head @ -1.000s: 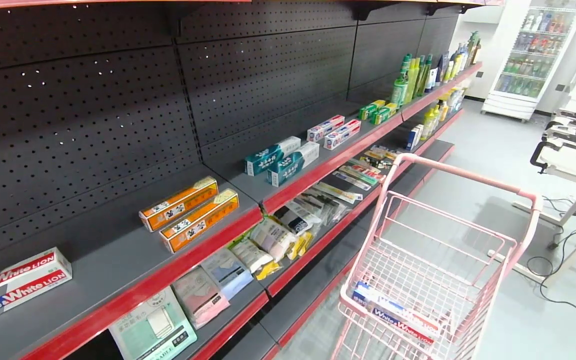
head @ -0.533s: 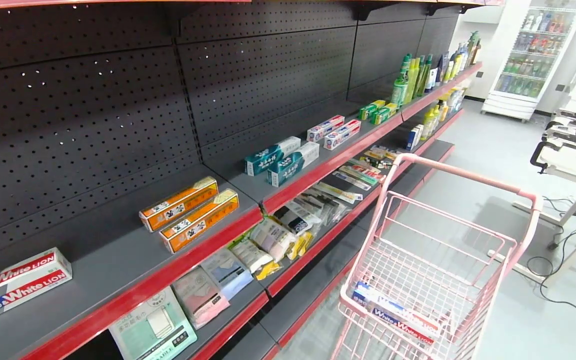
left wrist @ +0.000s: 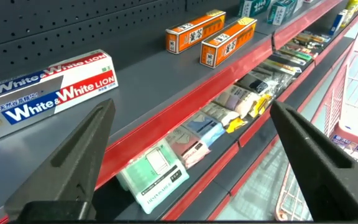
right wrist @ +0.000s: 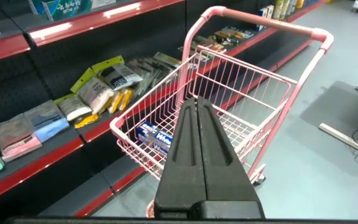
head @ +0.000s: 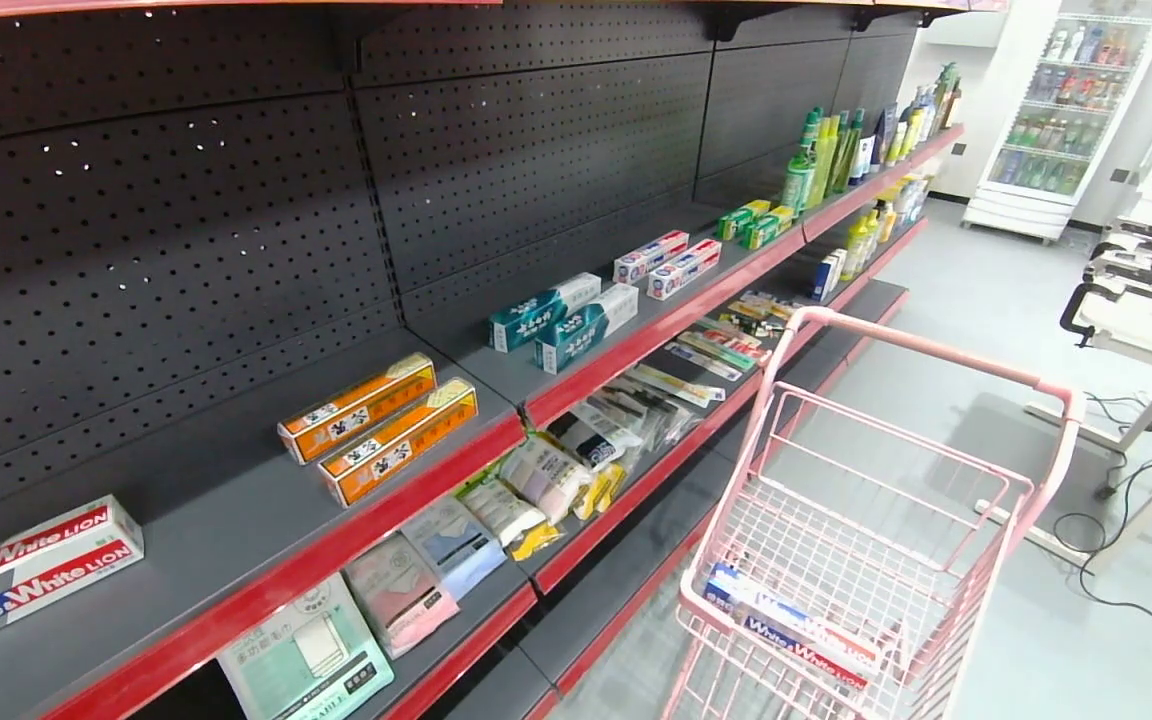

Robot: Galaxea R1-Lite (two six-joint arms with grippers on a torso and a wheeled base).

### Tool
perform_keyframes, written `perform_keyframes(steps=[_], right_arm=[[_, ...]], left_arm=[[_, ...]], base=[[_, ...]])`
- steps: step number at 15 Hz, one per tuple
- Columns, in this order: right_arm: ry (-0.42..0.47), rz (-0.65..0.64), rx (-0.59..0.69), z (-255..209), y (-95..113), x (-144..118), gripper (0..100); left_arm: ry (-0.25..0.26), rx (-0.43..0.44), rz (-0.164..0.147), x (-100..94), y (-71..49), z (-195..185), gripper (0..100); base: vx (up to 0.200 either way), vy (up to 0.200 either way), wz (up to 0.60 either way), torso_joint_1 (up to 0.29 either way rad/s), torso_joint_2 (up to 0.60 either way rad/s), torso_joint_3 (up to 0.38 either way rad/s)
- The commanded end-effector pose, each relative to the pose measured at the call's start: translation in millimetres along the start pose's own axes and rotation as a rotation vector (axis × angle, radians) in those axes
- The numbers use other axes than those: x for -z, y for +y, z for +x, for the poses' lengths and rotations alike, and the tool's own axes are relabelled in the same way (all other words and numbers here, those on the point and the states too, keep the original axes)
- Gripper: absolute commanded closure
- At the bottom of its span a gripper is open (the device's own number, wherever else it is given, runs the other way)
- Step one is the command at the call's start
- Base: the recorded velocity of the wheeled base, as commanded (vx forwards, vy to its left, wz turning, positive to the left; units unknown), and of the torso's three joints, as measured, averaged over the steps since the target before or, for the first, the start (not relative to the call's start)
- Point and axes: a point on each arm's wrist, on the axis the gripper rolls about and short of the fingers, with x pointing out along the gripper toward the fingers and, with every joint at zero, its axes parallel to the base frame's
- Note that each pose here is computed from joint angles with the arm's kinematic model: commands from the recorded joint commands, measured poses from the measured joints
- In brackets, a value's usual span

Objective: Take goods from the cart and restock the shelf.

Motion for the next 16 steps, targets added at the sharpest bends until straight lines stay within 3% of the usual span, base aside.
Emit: perform_keyframes(steps=[1,8,9,10,11,12,14,16], right_arm=[[-0.001,0.000,0.000,0.0,0.0,-0.1,100],[0.025,0.019,-0.017,1.7,0.3,-1.2,100],[0.004,0.025,-0.018,3.7,-0.2,-48.7,100],[0.047,0.114,0.029,29.0,-1.5,-107.2,100],[0.067,0.148,0.016,42.1,-1.6,-130.5,100],[0.173,0.138,-0.063,65.9,0.4,-133.8,100],[0.428,0.168,-0.058,130.3,-0.9,-118.7,100],[0.557,0.143,-0.075,208.6,-7.8,-87.8,100]], left_arm=[[0.000,0.000,0.000,0.0,0.0,0.0,0],[0.000,0.000,0.000,0.0,0.0,0.0,0],[0.000,0.000,0.000,0.0,0.0,0.0,0],[0.000,0.000,0.000,0.0,0.0,0.0,0],[0.000,0.000,0.000,0.0,0.0,0.0,0],[0.000,0.000,0.000,0.0,0.0,0.0,0],[0.000,0.000,-0.003,0.0,0.0,0.0,0],[0.000,0.000,-0.003,0.0,0.0,0.0,0]], base=[[0.000,0.000,-0.60,0.002,0.00,0.002],[0.000,0.000,0.00,0.000,0.00,0.000],[0.000,0.000,0.00,0.000,0.00,0.000],[0.000,0.000,0.00,0.000,0.00,0.000],[0.000,0.000,0.00,0.000,0.00,0.000],[0.000,0.000,0.00,0.000,0.00,0.000],[0.000,0.000,0.00,0.000,0.00,0.000],[0.000,0.000,0.00,0.000,0.00,0.000]])
